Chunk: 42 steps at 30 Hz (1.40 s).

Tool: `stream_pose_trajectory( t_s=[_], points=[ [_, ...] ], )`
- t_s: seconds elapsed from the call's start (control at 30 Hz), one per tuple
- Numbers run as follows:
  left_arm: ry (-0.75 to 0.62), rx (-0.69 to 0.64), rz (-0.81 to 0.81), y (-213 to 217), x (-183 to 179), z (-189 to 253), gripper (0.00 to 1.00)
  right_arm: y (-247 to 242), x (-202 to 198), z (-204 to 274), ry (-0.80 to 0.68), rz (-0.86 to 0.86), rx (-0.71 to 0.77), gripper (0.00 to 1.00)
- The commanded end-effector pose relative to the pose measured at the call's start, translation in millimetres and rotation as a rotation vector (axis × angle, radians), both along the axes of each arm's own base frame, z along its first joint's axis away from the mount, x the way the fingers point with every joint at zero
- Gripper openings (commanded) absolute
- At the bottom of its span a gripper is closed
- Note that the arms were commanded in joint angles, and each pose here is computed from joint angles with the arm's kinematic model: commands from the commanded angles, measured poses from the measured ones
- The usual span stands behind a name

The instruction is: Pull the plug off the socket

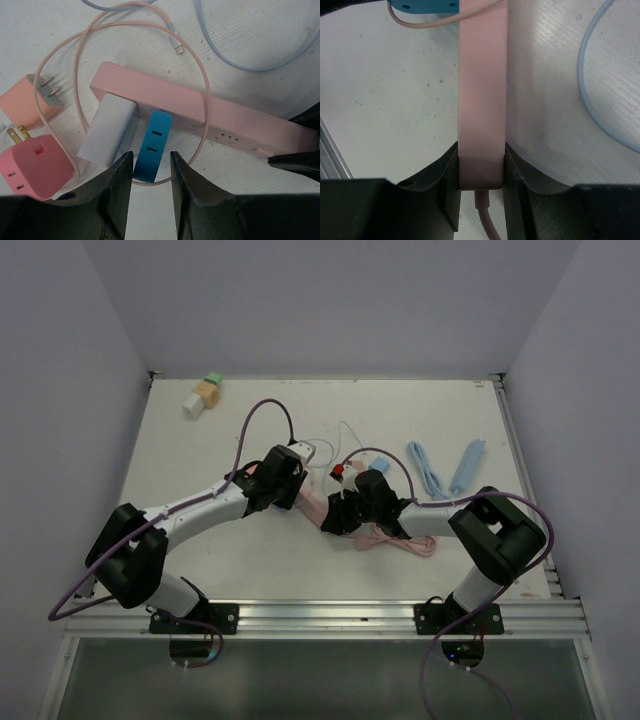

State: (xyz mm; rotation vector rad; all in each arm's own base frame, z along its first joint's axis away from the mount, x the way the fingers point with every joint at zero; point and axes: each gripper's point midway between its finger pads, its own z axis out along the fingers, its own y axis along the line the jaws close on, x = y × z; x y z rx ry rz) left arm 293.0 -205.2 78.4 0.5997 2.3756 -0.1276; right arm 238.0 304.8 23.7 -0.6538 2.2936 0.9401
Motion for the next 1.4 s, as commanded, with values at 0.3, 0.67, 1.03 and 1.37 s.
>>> stream_pose_trajectory(
  t_s=[0.3,0.67,1.03,1.37],
  points=[
    [0.054,0.037,0.014,-1,-2,-22,0.4,14,8,28,-0.085,0.035,0.073,0.0],
    [0.011,0.027,-0.028,2,-4,7,0.0,7,14,16,-0.081,0.001,0.014,0.0],
    [0.0,-0.004,-0.081,10,-18,25,0.0,-30,38,-19,-0.011,-0.185,-0.185,0.0],
    [0.045,-0.081,-0.123,1,-35,30,0.0,-58,48,-41,0.077,-0.304,-0.288,0.0]
  ],
)
